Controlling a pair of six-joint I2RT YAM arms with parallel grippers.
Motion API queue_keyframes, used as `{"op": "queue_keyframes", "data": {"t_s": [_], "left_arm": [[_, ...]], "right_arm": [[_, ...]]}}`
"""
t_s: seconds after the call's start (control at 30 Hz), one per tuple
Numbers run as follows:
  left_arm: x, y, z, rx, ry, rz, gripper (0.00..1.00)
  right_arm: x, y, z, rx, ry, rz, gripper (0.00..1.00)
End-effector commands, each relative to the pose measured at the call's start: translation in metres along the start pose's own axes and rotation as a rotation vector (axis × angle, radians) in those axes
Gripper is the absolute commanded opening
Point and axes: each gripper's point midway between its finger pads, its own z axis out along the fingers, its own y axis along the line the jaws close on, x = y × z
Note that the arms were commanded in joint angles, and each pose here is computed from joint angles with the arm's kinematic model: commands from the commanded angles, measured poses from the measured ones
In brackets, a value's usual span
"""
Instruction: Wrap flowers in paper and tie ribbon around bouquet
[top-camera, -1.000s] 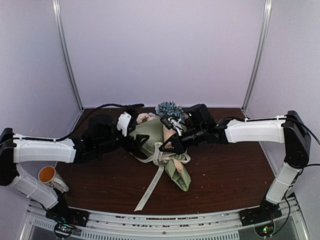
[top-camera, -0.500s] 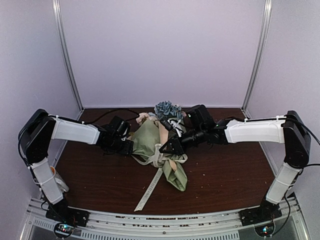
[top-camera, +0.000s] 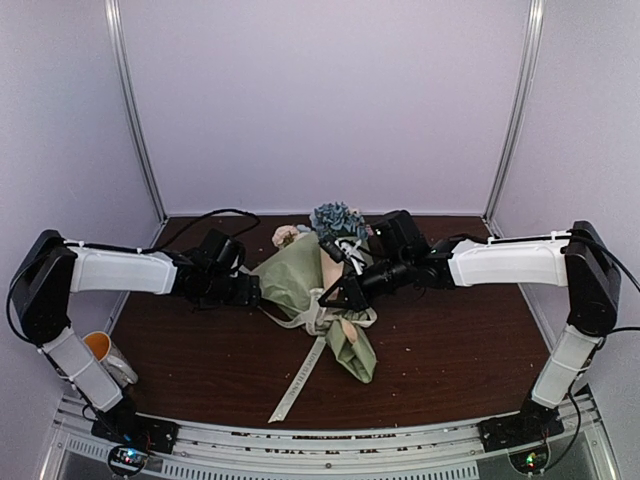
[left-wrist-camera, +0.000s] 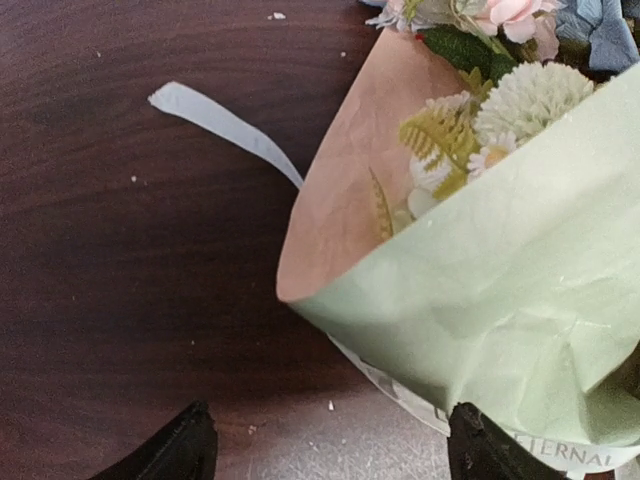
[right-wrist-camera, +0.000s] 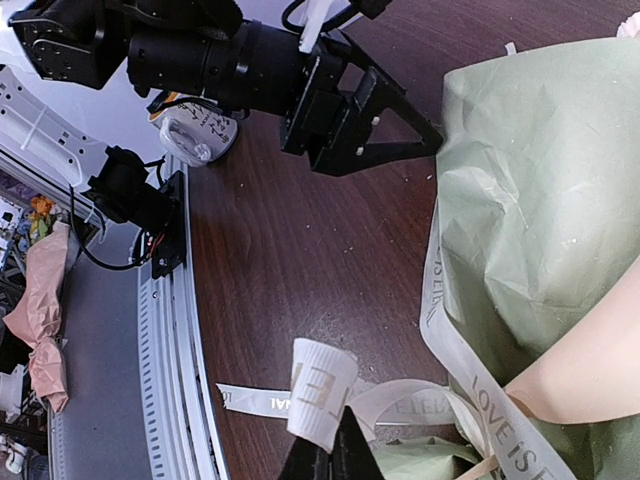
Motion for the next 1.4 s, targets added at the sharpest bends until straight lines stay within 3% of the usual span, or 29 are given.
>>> {"op": "queue_keyframes", "data": {"t_s": [0.0,0.1,0.8,0.93,1.13,1.37], "left_arm": [[0.027,-0.002,0.005,0.049,0.059,-0.081,0.83],[0.042,-0.001,0.017,0.048,0.107,-0.091,0.82],[-0.002,-0.015,0.034,0.043,0.034,-0.03,0.81],[0.002,-0.014,0.044,0.025,0.07,-0.01,0.66],[0.021,-0.006,0.049,0.029,0.103,-0.025,0.32],[0.03,0.005,0.052,0.011,0.121,-0.047,0.08]], "right_arm": [[-0.011,-0.001,0.0,-0.002,-0.019,-0.024,0.0],[-0.01,-0.001,0.001,-0.004,-0.017,-0.021,0.0],[-0.002,-0.001,-0.001,0.002,0.0,-0.02,0.0],[-0.003,-0.002,-0.001,0.002,-0.001,-0.017,0.0],[-0.003,-0.002,-0.001,0.004,-0.001,-0.016,0.0],[-0.004,0.0,-0.003,0.004,-0.005,-0.019,0.0]]}}
